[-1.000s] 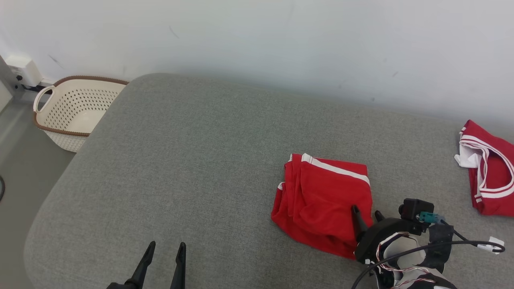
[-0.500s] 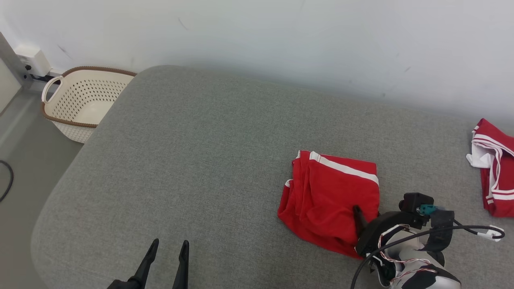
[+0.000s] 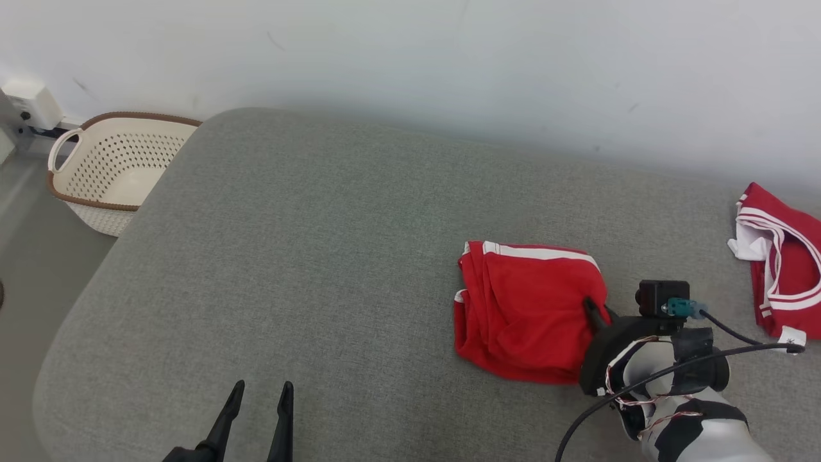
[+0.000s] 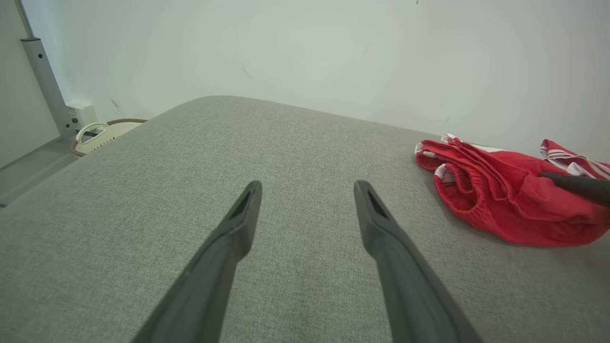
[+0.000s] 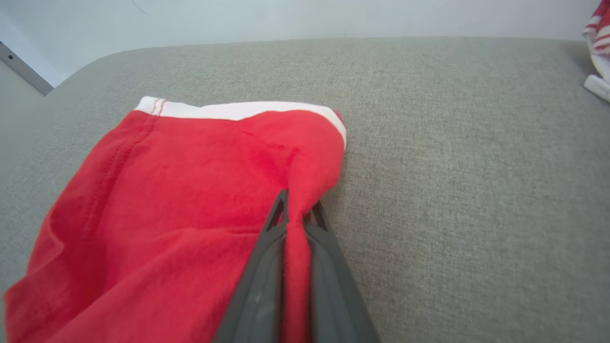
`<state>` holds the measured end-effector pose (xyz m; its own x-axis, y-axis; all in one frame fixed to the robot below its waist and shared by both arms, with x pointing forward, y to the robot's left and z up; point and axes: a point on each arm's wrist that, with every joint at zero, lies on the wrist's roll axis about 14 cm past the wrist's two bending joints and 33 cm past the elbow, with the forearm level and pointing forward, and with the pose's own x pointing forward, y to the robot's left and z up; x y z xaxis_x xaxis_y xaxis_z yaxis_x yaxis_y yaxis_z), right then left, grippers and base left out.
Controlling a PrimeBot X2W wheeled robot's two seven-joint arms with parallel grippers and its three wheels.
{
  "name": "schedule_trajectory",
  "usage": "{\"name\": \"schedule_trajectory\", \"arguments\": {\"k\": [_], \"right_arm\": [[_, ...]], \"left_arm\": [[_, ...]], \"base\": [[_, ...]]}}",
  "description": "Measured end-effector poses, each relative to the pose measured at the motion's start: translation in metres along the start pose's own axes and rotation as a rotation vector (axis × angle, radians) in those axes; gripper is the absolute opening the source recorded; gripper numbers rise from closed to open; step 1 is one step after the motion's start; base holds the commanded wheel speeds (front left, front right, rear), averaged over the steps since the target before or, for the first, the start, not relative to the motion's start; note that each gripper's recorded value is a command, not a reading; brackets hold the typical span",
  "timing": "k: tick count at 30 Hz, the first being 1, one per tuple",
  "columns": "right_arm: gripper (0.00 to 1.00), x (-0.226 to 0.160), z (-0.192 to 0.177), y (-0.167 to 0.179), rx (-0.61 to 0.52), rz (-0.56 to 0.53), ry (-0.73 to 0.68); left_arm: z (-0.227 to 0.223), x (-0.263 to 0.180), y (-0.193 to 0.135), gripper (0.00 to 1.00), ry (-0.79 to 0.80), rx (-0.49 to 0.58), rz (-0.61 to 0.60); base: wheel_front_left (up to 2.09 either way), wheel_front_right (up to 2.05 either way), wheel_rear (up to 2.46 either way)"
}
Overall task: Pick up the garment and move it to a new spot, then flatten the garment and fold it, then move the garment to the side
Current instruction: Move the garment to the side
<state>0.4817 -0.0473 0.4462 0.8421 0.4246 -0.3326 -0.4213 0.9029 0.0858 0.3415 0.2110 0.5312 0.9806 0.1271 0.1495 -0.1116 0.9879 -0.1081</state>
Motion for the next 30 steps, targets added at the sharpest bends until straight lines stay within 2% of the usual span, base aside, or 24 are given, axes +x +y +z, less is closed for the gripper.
{"name": "schedule_trajectory", "arguments": {"k": [7, 15, 23, 30], "right_arm": [[0.0, -0.006, 0.029, -0.028, -0.183, -0.012, -0.037], [0.0, -0.011, 0.051, -0.08, -0.383, -0.062, -0.008], [0.0, -0.015, 0.07, -0.139, -0.51, -0.129, 0.029], [0.0, -0.025, 0.081, -0.185, -0.573, -0.195, 0.075]], "left_arm": [[0.0, 0.008, -0.011, 1.0, -0.003, -0.007, -0.03], [-0.008, 0.021, -0.025, 1.0, 0.011, -0.012, -0.071], [-0.017, 0.043, -0.039, 1.0, 0.022, 0.001, -0.112], [-0.03, 0.056, -0.05, 1.0, 0.045, 0.013, -0.153]], "base": [[0.0, 0.0, 0.0], [0.0, 0.0, 0.0], [0.0, 0.0, 0.0], [0.0, 0.0, 0.0]]}}
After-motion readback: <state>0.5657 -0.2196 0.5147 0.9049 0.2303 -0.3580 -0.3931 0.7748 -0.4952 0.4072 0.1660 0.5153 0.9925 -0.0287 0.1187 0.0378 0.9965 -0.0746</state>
